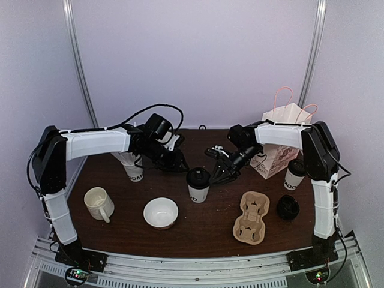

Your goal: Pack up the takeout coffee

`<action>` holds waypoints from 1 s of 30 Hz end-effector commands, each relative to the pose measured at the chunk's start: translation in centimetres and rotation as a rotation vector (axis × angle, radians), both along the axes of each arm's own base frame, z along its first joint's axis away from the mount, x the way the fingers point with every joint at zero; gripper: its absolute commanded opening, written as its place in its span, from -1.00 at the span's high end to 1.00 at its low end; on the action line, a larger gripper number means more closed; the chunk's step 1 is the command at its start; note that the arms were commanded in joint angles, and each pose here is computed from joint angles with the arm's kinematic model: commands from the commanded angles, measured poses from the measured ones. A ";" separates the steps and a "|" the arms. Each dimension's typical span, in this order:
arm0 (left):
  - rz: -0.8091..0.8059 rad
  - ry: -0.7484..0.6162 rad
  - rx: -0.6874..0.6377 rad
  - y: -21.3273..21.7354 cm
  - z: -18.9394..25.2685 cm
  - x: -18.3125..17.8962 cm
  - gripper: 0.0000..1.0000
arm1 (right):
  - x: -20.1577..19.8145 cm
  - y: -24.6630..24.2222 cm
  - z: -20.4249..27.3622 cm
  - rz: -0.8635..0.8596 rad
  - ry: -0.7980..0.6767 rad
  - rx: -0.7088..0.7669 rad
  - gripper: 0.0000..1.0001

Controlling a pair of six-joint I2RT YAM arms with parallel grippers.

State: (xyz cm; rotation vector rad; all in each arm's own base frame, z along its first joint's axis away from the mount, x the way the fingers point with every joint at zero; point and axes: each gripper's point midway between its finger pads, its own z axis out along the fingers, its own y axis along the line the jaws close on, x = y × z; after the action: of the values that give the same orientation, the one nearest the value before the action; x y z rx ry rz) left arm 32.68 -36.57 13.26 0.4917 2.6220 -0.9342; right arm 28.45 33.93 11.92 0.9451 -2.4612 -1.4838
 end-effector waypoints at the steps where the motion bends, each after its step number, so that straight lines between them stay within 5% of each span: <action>1: -0.010 -0.007 -0.046 -0.9 0.6 0.7 0.47 | 0.0 0.9 0.2 0.014 0.012 0.020 -0.04; 18: -0.033 0.061 -0.017 -0.7 -1.7 -0.3 0.46 | 0.5 0.6 -2.4 -0.008 0.011 -0.078 -0.05; 30: 0.049 0.177 0.295 5.6 -9.6 -3.3 0.64 | 2.0 -3.8 -10.5 -0.047 -0.085 -0.459 0.07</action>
State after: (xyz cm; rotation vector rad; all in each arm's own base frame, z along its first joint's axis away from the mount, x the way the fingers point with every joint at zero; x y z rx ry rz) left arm 32.27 -36.69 11.84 0.4958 2.6455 -0.9670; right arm 28.55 34.13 10.14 0.8421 -2.4886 -1.3739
